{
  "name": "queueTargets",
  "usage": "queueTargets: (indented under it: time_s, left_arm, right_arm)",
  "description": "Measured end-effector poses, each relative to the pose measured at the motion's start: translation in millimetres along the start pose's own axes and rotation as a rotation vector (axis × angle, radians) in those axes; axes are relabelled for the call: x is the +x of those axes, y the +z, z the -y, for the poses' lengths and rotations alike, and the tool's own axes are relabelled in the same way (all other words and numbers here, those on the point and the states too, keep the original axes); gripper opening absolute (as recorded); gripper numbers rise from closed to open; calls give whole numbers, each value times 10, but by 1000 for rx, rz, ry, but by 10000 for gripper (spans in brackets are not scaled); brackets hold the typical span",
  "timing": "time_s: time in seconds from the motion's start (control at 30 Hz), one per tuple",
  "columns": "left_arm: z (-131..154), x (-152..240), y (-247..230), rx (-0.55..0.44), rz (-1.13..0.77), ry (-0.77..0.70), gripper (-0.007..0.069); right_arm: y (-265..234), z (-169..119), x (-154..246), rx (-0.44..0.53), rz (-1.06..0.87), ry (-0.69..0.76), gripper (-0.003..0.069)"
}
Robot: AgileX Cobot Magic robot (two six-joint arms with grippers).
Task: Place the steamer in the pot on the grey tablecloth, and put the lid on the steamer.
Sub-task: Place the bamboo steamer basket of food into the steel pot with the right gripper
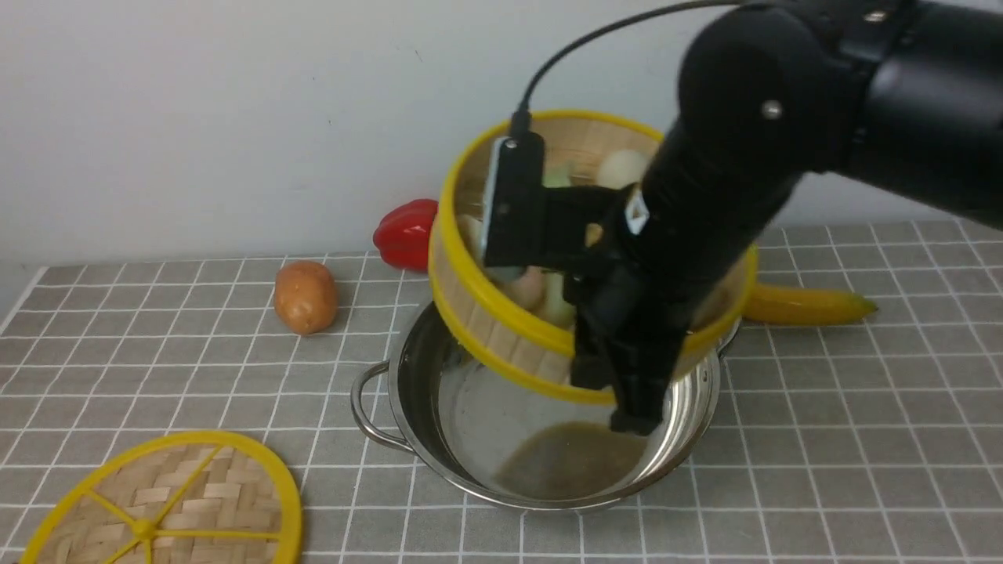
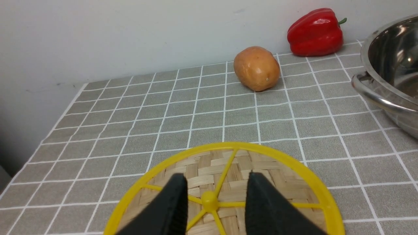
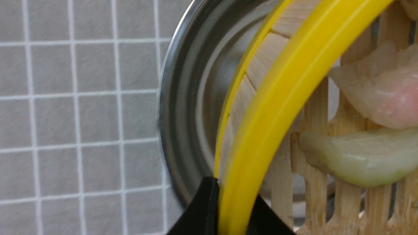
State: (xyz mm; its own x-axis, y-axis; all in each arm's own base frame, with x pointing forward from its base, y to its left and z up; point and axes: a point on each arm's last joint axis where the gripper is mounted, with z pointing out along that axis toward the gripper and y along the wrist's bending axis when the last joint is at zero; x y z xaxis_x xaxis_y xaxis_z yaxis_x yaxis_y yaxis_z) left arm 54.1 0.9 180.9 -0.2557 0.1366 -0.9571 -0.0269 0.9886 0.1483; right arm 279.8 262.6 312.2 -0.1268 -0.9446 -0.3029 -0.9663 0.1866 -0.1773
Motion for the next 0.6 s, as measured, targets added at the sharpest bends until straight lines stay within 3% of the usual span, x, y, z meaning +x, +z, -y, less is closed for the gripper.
queueTargets:
  time_s: [0.6]
  left_arm:
    - [0, 0, 0, 0, 0, 0, 243]
  right_arm:
    - [986, 24, -19, -126, -189, -35, 57]
